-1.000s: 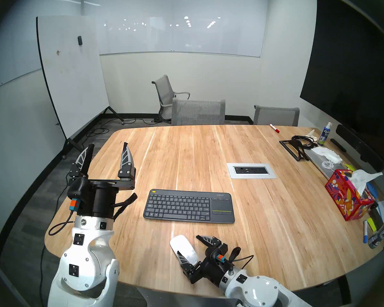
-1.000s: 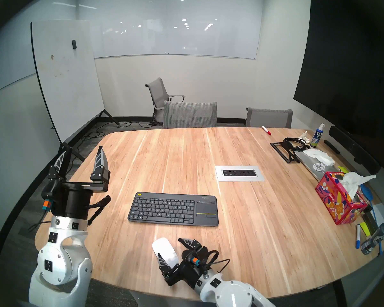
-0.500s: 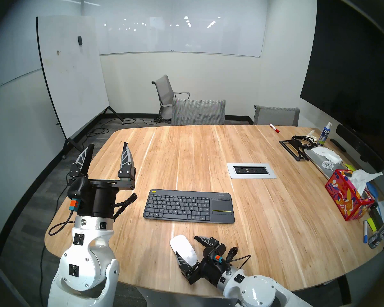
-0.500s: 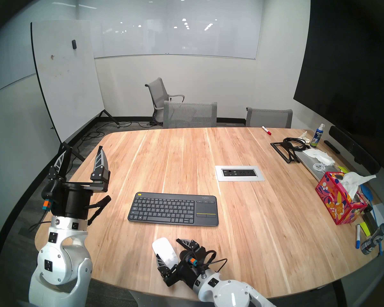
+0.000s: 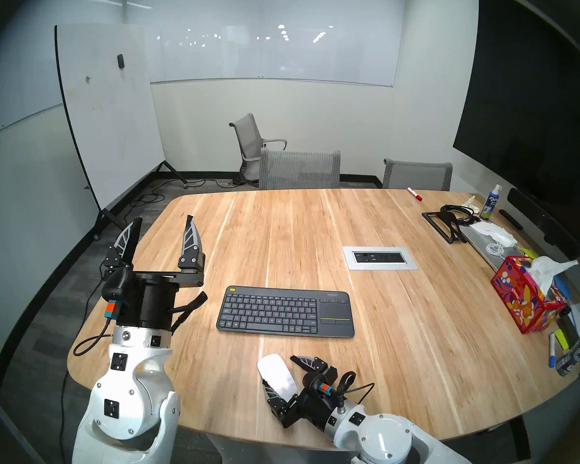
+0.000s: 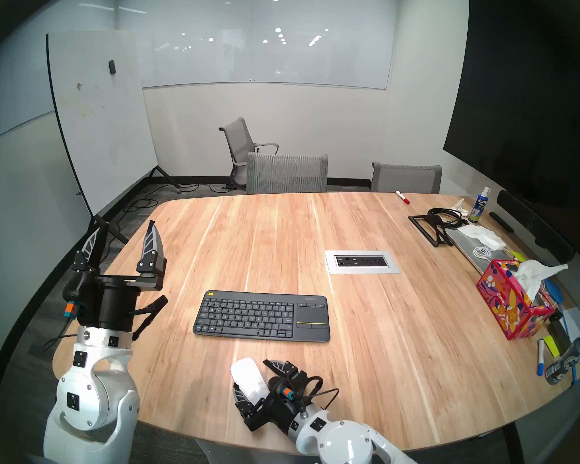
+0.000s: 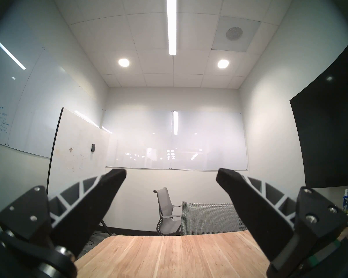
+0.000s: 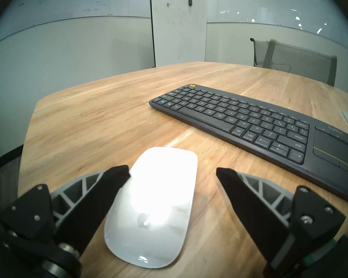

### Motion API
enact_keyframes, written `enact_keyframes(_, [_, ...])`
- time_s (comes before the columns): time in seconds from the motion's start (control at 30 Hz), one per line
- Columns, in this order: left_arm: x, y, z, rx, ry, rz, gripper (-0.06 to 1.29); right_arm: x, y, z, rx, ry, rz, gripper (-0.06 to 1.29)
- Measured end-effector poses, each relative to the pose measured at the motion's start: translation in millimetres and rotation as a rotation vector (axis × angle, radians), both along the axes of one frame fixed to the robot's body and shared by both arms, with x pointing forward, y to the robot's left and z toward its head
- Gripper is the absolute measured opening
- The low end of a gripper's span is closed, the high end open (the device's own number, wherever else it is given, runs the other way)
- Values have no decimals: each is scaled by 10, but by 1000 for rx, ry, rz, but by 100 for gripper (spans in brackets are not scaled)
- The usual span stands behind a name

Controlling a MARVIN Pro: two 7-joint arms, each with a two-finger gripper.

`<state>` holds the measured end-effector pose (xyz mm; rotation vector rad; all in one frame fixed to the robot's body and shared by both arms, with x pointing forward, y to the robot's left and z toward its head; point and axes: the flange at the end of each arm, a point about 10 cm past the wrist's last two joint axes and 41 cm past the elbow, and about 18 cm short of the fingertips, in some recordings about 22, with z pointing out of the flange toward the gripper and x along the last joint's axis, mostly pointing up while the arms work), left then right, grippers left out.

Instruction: Put the mouse beside the keyboard

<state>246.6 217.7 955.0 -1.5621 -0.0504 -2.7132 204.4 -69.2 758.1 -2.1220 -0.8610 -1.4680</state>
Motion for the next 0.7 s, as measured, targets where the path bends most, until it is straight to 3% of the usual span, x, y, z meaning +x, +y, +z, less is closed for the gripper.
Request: enact_keyframes(0.7, [0, 0, 0, 0, 0, 0, 125, 45, -54, 41, -55, 55, 9, 119])
